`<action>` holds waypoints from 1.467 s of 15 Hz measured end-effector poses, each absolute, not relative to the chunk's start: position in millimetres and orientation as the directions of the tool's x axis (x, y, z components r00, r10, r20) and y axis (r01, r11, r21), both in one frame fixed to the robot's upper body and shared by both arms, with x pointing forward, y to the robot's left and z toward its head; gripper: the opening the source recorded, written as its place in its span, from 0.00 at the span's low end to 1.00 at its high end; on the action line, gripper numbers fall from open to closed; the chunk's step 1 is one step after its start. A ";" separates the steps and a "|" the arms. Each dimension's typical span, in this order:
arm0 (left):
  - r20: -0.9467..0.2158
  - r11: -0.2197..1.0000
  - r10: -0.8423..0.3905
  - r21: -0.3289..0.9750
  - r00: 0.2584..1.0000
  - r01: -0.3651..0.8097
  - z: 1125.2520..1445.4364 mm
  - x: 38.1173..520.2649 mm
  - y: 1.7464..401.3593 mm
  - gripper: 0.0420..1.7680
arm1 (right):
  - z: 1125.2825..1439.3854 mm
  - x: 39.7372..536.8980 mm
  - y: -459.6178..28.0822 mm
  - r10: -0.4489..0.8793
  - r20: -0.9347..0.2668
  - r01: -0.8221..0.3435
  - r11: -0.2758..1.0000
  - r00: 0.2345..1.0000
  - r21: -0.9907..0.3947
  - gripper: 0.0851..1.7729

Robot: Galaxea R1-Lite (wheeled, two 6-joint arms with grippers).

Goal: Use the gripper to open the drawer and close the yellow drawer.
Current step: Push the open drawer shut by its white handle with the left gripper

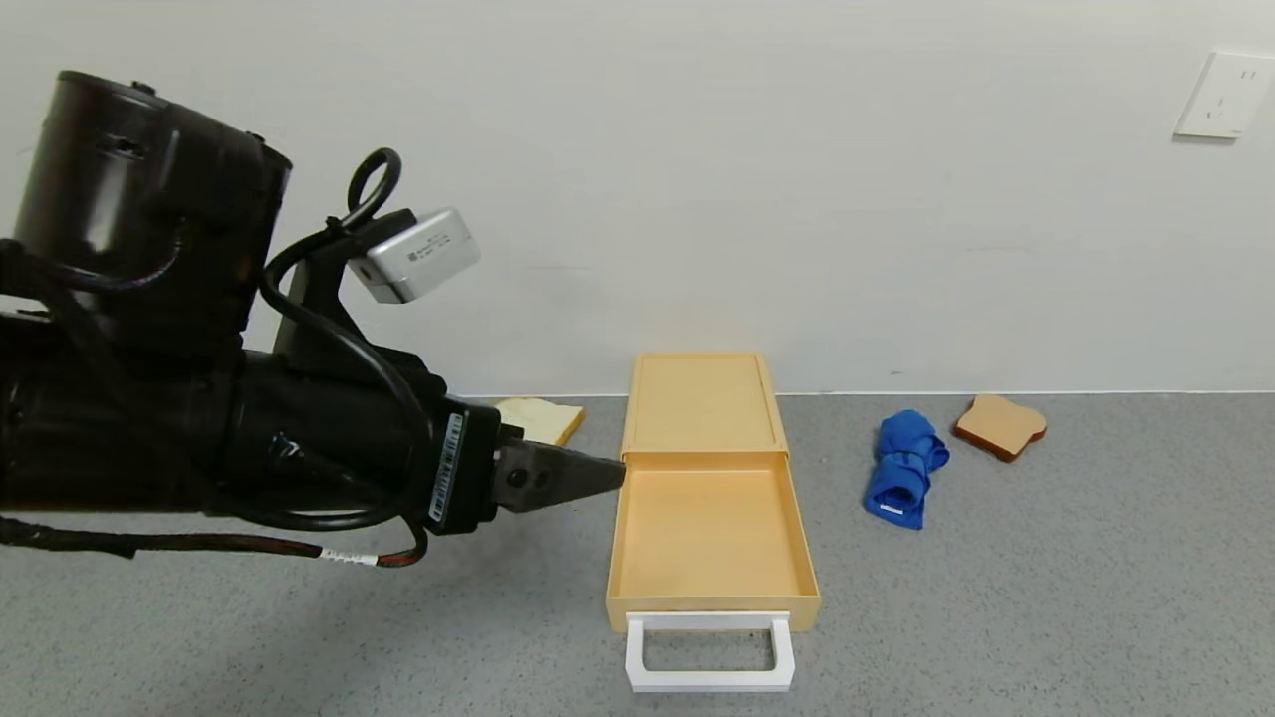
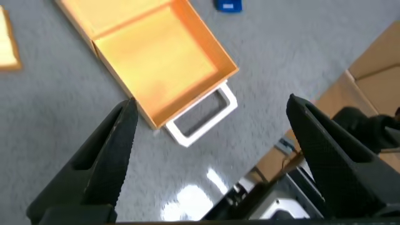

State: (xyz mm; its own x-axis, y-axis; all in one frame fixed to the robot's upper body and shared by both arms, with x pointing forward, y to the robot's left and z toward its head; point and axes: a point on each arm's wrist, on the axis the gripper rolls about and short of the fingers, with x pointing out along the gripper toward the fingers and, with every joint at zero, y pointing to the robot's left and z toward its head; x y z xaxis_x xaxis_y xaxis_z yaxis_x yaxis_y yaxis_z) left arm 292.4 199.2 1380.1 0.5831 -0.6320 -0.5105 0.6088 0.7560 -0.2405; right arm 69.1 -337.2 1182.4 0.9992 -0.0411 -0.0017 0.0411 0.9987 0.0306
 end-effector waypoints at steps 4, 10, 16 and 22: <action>-0.404 0.749 -0.654 -0.226 0.640 0.623 1377.0 293.3 201.4 0.97 | 1182.3 69.1 -337.2 -0.041 -0.002 0.041 0.999 0.999 0.030 0.96; -0.412 0.753 -0.649 -0.228 0.640 0.617 1373.1 290.7 203.8 0.97 | 1182.3 69.1 -337.2 -0.041 -0.002 0.041 0.999 0.999 0.031 0.96; -0.421 0.756 -0.645 -0.228 0.638 0.614 1371.5 291.6 202.8 0.97 | 1182.3 69.1 -337.2 -0.041 -0.002 0.042 0.999 0.999 0.030 0.96; -0.486 0.814 -0.572 -0.234 0.661 0.532 1361.5 301.5 177.6 0.97 | 1182.3 69.1 -337.2 -0.041 -0.002 0.042 0.999 0.999 0.031 0.96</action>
